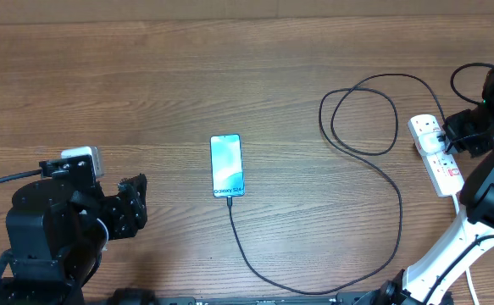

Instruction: Plug charger to phone and switch on socket

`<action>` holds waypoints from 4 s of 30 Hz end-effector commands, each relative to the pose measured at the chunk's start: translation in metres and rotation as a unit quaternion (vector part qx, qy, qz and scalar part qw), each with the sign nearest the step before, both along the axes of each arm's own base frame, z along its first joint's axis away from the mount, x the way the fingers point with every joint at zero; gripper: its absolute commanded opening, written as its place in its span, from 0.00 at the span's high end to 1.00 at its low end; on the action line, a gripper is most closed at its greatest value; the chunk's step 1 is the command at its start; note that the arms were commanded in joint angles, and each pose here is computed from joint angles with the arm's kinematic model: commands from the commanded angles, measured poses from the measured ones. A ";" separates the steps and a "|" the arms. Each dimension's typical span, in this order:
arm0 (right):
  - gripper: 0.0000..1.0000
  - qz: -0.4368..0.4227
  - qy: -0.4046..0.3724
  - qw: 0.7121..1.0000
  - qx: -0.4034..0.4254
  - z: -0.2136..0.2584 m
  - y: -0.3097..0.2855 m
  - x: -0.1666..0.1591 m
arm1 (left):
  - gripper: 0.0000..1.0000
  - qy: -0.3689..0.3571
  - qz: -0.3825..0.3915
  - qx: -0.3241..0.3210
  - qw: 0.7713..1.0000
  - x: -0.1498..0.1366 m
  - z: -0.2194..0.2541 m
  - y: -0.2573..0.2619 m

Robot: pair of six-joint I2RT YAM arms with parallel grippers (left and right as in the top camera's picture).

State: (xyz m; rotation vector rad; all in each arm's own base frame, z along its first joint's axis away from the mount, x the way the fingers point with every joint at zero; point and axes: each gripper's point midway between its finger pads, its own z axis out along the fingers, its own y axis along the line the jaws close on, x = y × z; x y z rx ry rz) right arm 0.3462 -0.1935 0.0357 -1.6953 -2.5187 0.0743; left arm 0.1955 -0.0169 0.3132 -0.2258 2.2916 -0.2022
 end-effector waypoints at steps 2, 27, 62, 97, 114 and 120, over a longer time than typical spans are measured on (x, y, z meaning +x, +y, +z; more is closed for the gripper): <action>0.96 0.011 -0.014 1.000 0.005 -0.008 -0.003 0.011 | 0.31 -0.001 0.002 -0.005 1.000 -0.001 0.000 -0.001; 0.96 0.007 -0.056 0.995 0.079 0.023 -0.019 0.004 | 0.28 -0.002 -0.001 0.005 1.000 -0.001 0.000 0.000; 0.96 0.041 -0.051 0.987 0.144 -0.003 0.001 0.004 | 0.01 0.011 -0.001 0.005 1.000 -0.005 -0.005 0.001; 0.96 0.069 -0.242 0.968 0.012 0.194 0.041 -0.006 | 0.00 0.017 0.000 0.007 1.000 -0.007 -0.007 0.001; 0.00 0.213 -0.550 0.793 -0.152 0.400 0.192 -0.214 | 0.00 0.017 0.000 0.007 1.000 -0.007 -0.007 0.001; 0.00 0.214 -0.567 0.779 -0.164 0.389 0.211 -0.270 | 0.00 0.017 0.000 0.007 1.000 -0.007 -0.007 0.001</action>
